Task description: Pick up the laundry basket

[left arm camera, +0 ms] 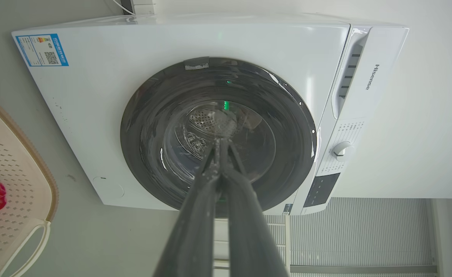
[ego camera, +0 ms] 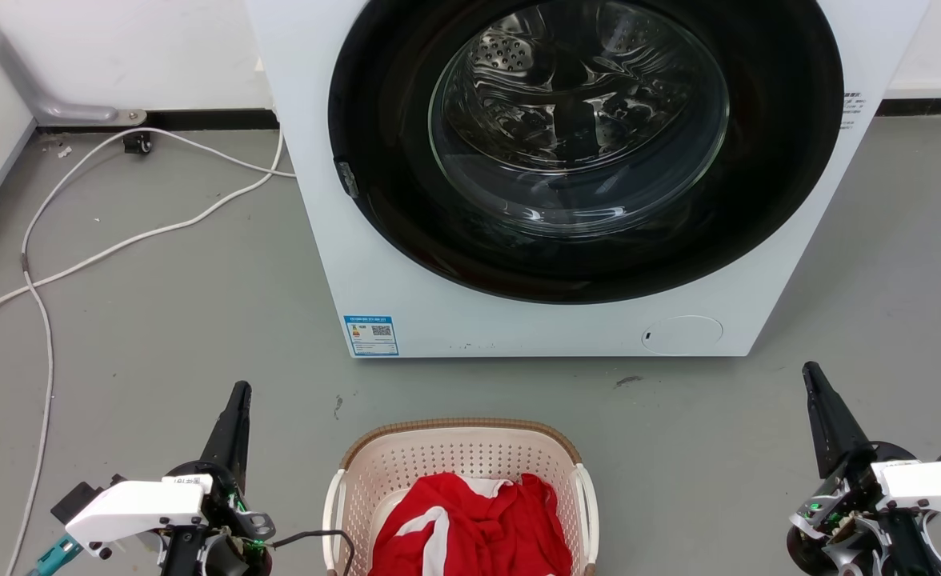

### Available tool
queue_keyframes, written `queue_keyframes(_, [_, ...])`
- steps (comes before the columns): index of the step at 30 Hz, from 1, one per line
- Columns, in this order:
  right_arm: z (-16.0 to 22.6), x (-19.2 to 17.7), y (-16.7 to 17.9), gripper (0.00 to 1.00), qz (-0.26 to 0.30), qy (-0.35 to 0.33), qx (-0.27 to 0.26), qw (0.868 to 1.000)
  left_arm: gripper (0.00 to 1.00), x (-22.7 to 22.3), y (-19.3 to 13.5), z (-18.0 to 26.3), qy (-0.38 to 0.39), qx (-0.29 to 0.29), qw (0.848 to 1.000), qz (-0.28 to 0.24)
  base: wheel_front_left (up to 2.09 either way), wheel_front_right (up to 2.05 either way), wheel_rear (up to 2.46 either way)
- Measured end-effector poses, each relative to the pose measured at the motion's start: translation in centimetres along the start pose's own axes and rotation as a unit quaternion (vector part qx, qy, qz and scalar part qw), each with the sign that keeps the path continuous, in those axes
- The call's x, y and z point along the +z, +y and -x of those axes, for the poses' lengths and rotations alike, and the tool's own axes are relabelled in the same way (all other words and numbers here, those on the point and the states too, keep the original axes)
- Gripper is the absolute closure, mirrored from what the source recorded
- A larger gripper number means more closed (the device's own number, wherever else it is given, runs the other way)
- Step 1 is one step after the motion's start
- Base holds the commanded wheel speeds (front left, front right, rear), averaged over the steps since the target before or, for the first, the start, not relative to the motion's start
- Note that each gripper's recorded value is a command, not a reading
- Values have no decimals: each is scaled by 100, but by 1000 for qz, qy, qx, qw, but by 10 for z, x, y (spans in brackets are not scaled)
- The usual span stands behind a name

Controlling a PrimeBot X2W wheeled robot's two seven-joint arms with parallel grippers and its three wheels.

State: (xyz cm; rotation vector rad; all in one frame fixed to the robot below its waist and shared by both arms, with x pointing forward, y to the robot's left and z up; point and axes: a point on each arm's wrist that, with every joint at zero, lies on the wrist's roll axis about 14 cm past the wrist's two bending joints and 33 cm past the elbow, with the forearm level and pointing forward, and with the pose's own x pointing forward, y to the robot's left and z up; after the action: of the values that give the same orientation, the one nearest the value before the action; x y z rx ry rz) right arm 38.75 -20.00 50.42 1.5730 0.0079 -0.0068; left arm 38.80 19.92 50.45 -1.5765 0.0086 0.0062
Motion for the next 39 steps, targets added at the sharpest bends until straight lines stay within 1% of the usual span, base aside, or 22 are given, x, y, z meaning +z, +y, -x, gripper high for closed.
queue_keyframes(22, [0,0,0,100,0,0,0,1000,100,0,0,0,0,0,1000,0,0,0,0])
queue_keyframes(23, [0,0,-1,0,0,0,-1,1000,0,0,1,0,0,1,1000,0,0,0,0])
queue_keyframes(27, [9,0,-21,0,-2,-3,-31,1000,0,-1,21,9,-1,31,1000,4,0,0,0])
queue_keyframes(30, [11,2,-23,0,4,-9,-35,999,0,-1,21,10,-5,32,999,1,0,0,0])
queue_keyframes(33, [10,4,-23,0,18,-14,-36,999,0,0,21,10,-10,31,999,-15,0,0,0])
queue_keyframes(39, [8,7,-15,0,86,-20,-26,996,0,3,16,8,-17,29,997,-71,0,0,0])
